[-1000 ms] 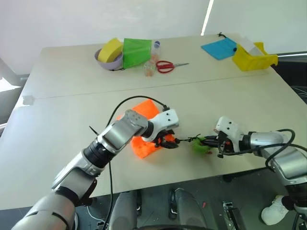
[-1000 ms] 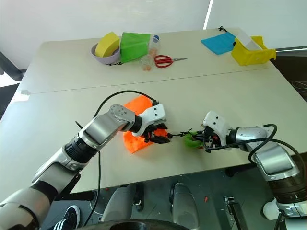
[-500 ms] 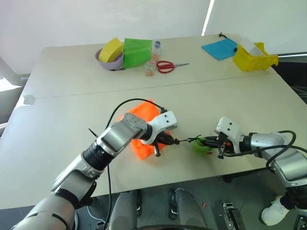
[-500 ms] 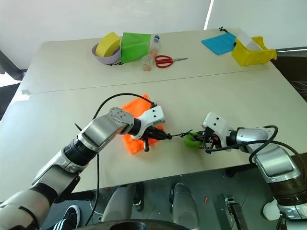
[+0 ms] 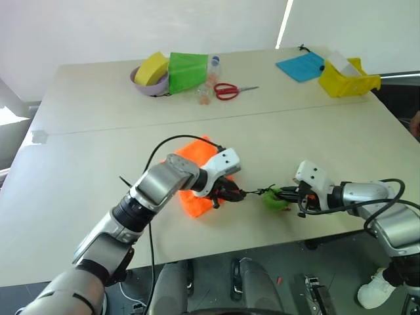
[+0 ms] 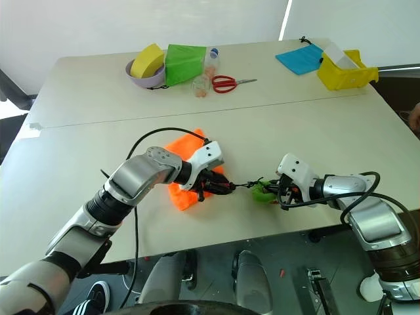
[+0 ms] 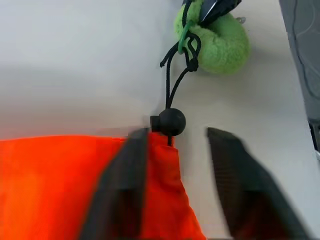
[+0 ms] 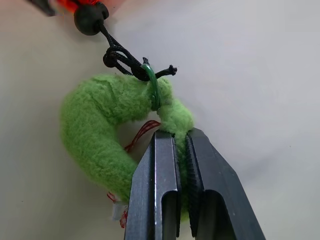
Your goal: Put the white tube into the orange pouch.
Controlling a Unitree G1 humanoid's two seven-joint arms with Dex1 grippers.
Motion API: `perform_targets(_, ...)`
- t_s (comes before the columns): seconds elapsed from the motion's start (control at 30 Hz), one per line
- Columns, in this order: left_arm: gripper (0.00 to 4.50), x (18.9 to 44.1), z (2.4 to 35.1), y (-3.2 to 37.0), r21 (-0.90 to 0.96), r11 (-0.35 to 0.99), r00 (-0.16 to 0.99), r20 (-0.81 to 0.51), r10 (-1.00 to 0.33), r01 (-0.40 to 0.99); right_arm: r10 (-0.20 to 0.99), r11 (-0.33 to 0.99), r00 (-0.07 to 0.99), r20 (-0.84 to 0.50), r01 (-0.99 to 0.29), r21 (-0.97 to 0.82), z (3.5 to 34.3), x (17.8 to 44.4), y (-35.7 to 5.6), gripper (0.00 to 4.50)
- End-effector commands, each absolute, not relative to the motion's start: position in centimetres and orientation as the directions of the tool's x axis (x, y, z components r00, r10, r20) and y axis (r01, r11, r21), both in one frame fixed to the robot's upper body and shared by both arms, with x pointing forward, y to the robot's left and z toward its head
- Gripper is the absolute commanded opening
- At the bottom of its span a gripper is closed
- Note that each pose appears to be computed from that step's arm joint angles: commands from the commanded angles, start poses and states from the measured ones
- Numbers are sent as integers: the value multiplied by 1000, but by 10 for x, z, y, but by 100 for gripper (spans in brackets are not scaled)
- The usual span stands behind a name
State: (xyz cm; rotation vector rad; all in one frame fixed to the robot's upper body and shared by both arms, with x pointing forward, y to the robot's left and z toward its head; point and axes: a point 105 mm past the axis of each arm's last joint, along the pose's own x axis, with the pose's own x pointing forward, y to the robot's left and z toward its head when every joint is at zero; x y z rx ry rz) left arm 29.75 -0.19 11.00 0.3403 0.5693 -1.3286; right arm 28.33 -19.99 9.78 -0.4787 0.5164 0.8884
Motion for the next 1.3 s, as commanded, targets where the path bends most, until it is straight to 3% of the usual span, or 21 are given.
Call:
perform_targets(0.03, 277, 296, 117, -3, -48, 202, 144, -549, -824, 978, 587, 543, 537, -606, -816, -197, 100, 284, -200, 0)
perform_targets(0.27, 277, 308, 113, -10, -8, 291, 243, -528, -814, 957, 590, 541, 538, -602, -817, -200, 101, 284, -198, 0)
perform_targets(0.4, 277, 295, 108, -14, -66, 265, 190, -536, -823, 962, 590, 541, 538, -601, -817, -199, 99, 284, -197, 0)
perform_targets(0.73, 277, 289, 100, -11, -82, 279, 185, -570, -801, 957, 592, 541, 541, -598, -816, -203, 99, 285, -195, 0)
perform_targets(0.83, 189, 293, 98, -10, -52, 297, 213, -580, -786, 954, 592, 540, 541, -598, -817, -204, 99, 286, -195, 0)
perform_targets(0.93, 37, 295, 98, -9, -46, 296, 215, -583, -784, 954, 591, 541, 544, -595, -815, -208, 100, 287, -194, 0)
perform_targets(1.3, 37, 294, 107, -11, -17, 250, 200, -549, -812, 968, 592, 542, 548, -591, -813, -212, 101, 287, -193, 0)
